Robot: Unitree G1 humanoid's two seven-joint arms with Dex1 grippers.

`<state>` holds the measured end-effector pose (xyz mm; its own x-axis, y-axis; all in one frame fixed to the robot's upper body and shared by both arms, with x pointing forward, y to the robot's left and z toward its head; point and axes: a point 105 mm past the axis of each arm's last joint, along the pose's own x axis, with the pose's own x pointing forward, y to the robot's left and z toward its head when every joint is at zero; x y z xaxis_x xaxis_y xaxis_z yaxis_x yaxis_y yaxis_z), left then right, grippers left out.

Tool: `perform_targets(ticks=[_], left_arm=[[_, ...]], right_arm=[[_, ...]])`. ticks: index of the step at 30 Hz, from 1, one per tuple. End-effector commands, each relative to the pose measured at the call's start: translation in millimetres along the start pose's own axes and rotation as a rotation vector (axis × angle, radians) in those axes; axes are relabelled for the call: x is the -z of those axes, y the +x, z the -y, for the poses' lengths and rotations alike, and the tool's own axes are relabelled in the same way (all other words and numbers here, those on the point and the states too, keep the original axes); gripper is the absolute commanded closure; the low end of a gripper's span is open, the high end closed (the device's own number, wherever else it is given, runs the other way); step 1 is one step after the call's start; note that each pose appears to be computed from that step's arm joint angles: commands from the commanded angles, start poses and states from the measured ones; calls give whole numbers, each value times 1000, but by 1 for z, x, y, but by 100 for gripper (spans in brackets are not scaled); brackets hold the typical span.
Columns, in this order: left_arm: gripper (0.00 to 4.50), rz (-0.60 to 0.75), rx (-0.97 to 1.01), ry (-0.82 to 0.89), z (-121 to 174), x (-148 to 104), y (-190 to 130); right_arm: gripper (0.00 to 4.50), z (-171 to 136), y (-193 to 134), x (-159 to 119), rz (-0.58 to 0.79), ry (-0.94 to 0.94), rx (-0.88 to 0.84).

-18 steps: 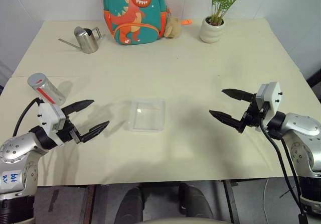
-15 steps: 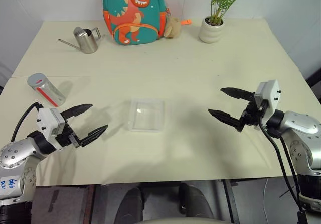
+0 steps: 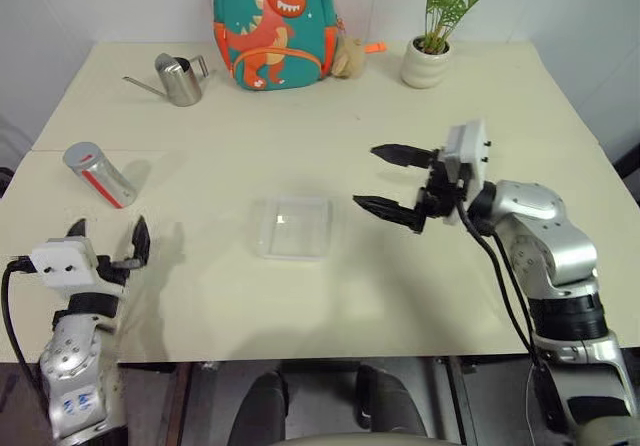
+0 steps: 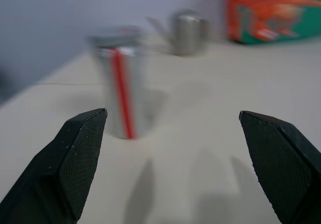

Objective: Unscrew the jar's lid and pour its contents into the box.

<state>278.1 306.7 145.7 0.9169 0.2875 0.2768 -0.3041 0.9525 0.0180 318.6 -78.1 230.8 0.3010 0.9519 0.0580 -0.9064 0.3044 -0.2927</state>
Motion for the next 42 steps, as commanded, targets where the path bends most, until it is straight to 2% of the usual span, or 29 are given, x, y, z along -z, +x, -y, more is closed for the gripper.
perform_targets(ticks=[1,9,13,26,36,39,42], left_arm=[[1,30,-118,39,-3,-4,14],[1,40,-284,40,-16,-3,41],[1,39,-245,43,-10,-2,55],[1,53,-221,53,-18,-6,102],[1,5,-171,72,-16,5,118],[59,-3,-180,83,-20,9,116],[153,-5,-179,84,-20,10,115]], right_arm=[[0,-5,15,-10,10,-17,-47],[0,-11,29,-12,10,-24,-73],[0,-13,31,-12,27,-17,-53],[0,-20,30,-12,58,8,-17],[0,-20,29,-12,69,14,7],[0,-20,28,-12,71,16,14],[0,-20,28,-11,72,17,19]])
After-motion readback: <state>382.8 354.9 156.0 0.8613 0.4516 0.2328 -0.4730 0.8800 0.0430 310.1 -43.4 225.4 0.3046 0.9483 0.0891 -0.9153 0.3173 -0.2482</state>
